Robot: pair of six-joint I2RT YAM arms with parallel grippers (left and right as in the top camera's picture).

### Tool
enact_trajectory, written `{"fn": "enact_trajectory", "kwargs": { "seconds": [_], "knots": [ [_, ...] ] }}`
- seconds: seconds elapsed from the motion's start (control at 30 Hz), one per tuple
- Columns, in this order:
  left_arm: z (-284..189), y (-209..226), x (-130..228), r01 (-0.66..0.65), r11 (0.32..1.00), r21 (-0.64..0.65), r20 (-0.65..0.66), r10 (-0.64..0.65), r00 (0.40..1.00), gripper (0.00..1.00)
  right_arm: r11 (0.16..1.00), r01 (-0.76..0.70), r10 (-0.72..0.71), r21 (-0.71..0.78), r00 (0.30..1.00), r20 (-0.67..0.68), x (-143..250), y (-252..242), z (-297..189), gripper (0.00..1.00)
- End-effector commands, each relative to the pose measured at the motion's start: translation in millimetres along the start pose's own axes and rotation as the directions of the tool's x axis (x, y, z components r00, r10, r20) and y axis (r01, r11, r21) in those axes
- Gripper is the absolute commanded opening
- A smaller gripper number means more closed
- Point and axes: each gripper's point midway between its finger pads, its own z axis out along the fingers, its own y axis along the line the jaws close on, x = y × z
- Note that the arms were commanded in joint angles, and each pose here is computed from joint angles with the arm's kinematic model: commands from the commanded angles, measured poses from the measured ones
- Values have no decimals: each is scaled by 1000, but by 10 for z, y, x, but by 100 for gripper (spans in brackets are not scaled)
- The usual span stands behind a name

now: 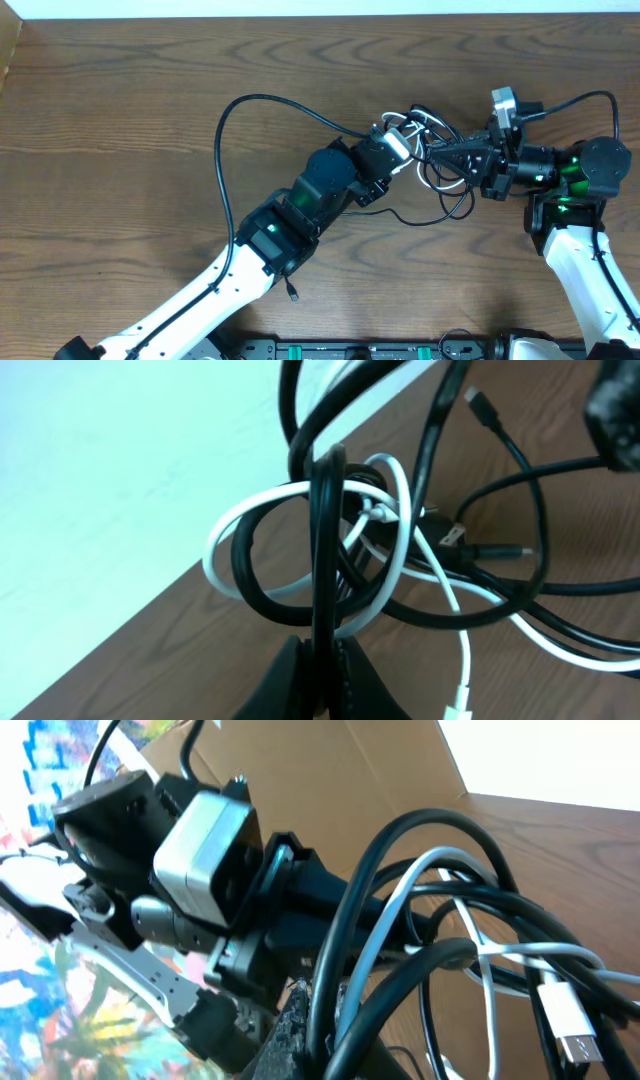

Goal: Untangle cables
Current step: 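Grasp a black cable loop with the right gripper beside the left, then pull the grippers apart, left gripper drawing cables leftward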

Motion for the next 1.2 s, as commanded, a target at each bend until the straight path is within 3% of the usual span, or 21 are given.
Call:
{"fn": "enact_trajectory", "kwargs": {
  "seconds": [0.0, 0.57, 1.17],
  "knots": [
    [-217, 198, -344, 10, 998, -67, 92, -4, 996, 8, 997, 65, -66, -32, 997, -32, 35, 69, -8, 1],
    [-991, 442, -930, 50, 990, -128, 299, -9, 954, 8, 1000, -4, 4, -4, 1000, -19, 90, -167, -79, 1],
    [-1371, 1023, -801, 149, 887, -437, 252, -38, 967, 7, 1000, -17, 18, 11, 1000, -9, 105, -209, -128, 1]
  ]
}}
